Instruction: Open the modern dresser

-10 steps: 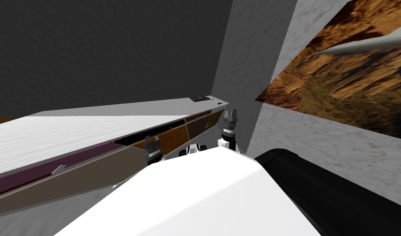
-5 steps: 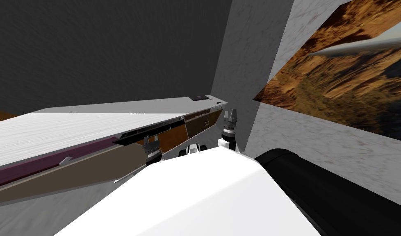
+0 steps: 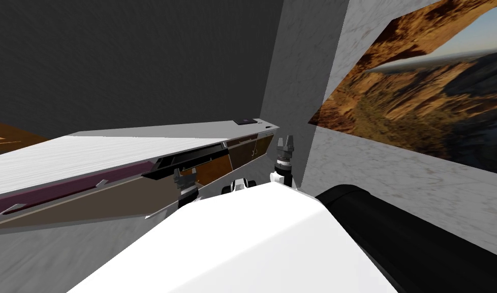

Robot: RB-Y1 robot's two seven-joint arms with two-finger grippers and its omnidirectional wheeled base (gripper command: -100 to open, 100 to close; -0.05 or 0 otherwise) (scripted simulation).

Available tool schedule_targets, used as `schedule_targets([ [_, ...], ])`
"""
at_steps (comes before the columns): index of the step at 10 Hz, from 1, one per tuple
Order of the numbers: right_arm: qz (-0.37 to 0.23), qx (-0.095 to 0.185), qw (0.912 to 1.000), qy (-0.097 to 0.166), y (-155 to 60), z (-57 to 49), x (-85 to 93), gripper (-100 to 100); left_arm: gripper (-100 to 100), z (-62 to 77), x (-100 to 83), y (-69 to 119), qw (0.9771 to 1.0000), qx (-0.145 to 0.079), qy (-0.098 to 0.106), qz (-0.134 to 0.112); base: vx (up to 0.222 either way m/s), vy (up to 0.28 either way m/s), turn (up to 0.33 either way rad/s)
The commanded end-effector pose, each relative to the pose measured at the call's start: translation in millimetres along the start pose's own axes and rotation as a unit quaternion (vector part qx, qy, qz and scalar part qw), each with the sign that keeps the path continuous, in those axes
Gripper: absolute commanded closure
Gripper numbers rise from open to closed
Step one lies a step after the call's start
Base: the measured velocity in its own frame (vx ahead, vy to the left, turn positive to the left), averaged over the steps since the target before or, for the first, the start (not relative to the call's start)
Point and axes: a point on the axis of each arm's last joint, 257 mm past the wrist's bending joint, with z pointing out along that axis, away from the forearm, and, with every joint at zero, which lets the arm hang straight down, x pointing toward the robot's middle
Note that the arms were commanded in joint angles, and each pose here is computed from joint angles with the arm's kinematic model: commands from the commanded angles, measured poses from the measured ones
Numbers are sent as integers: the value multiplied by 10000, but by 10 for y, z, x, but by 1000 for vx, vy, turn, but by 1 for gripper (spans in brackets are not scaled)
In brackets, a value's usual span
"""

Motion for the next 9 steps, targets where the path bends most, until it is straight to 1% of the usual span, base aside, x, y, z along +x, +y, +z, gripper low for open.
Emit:
schedule_targets([
  [1,0,0,10000,0,0,0,0,0,-100,161,-5,-76,10000,6,16,-18,-14,-32,10],
  [4,0,0,10000,0,0,0,0,0,-100,349,-18,-171,10000,-4,35,-38,-24,-32,15],
  [6,0,0,10000,0,0,0,0,0,-100,349,-18,-171,10000,-4,35,-38,-12,-15,6],
  [8,0,0,10000,0,0,0,0,0,-100,471,-19,-239,10000,-13,52,-53,-18,-18,8],
  [9,0,0,10000,0,0,0,0,0,-100,471,-19,-239,10000,-13,52,-53,-17,-21,11],
])
